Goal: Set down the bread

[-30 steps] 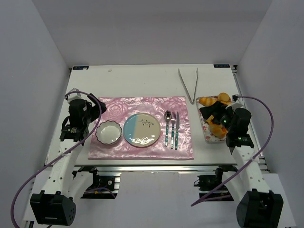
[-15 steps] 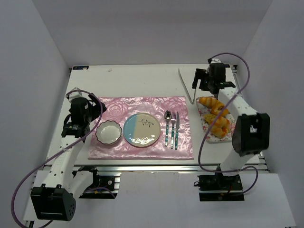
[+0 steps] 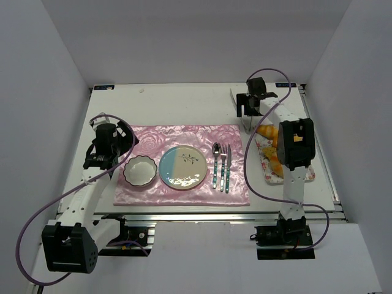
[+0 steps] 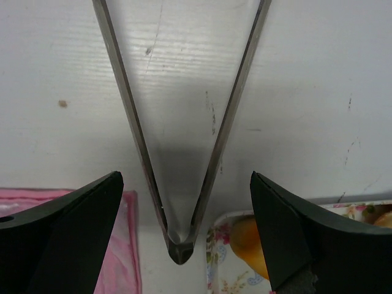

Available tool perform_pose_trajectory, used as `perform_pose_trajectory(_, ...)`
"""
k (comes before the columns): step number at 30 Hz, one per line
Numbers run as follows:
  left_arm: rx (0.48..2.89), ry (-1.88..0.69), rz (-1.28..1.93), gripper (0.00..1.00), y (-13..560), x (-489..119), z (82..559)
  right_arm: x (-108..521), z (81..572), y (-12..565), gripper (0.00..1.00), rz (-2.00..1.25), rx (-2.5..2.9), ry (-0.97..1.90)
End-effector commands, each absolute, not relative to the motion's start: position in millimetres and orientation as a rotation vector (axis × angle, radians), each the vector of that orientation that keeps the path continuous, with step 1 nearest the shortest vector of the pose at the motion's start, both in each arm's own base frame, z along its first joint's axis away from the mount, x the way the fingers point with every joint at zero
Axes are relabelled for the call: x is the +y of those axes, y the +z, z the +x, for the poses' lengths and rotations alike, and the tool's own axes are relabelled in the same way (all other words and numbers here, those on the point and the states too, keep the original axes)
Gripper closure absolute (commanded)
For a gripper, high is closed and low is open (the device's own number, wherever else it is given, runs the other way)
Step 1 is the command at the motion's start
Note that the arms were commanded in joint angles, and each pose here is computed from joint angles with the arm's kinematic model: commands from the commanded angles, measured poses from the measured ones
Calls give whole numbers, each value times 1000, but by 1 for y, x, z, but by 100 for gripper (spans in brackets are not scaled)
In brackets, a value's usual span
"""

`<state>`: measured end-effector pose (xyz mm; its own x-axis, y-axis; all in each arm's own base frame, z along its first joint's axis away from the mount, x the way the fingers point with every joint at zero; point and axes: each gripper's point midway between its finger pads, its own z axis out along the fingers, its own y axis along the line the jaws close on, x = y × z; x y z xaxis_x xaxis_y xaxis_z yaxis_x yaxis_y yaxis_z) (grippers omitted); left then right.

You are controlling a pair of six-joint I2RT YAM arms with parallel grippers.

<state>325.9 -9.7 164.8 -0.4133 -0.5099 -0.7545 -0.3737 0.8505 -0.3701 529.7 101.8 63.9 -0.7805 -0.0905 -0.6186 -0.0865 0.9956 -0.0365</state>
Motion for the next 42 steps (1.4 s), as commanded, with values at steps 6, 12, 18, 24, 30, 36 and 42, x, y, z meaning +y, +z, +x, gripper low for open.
perform_pose_trajectory(6,2017,-156,-635,2,174,-6,334,92,556,43,11,-14,2498,-110)
perform_pose_trajectory(12,2026,-163,-636,2,171,-8,335,106,577,37,11,-14,2472,-30)
perform_pose_trajectory(18,2025,-131,-651,2,169,-3,335,113,594,29,11,49,2457,10)
perform_pose_trajectory(24,2026,-117,-660,2,168,-1,337,97,591,29,22,154,2457,-90)
perform_pose_trajectory(30,2025,-115,-660,2,170,-1,336,102,593,51,52,155,2383,-34)
perform_pose_trajectory(36,2017,-139,-645,2,174,-4,335,113,594,130,65,73,2247,58)
perform_pose_trajectory(42,2021,-163,-627,2,175,-8,334,120,534,189,69,-69,2173,152)
